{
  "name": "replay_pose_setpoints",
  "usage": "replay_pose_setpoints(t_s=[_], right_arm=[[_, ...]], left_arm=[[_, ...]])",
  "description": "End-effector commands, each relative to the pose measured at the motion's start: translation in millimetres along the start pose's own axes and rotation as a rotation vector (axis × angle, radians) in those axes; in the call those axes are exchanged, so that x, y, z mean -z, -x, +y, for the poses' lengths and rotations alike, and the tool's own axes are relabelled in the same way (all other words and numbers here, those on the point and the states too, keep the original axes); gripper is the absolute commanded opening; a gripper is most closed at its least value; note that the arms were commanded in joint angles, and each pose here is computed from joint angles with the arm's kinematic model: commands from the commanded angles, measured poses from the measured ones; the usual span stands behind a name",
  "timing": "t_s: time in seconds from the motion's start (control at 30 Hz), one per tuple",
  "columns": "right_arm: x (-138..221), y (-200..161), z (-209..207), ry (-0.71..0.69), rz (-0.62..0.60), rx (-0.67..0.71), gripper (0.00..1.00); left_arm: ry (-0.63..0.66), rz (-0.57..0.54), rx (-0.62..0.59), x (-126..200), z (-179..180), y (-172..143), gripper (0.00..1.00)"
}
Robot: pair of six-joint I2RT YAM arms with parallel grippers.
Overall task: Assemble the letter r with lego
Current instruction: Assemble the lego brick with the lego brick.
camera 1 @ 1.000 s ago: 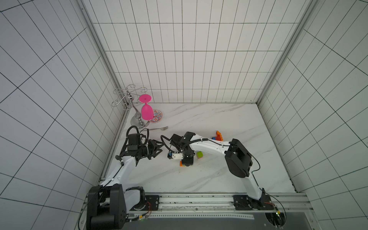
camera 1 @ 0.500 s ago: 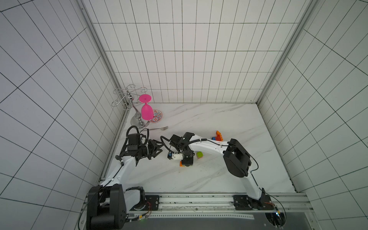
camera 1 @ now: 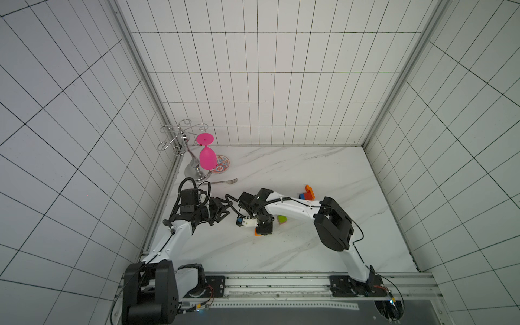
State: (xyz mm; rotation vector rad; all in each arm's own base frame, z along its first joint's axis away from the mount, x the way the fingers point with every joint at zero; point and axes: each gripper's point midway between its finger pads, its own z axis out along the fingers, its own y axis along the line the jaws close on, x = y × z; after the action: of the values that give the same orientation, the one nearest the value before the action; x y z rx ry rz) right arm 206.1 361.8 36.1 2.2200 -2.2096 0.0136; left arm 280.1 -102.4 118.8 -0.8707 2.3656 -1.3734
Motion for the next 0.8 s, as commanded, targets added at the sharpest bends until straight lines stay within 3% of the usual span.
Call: replay_pose_setpoints(t_s=[0.0,0.77], right_arm=[[-12,-4,6,0.016,0.062,0.012,0.00],[-32,-29,18,0.031,0.141,0.004,0.00]], left_arm=[[-0.021,-0.008,-0.033,3,-10,3,0.46],[-0.014,-0.010,-0.059,7,-12,0,0.46]])
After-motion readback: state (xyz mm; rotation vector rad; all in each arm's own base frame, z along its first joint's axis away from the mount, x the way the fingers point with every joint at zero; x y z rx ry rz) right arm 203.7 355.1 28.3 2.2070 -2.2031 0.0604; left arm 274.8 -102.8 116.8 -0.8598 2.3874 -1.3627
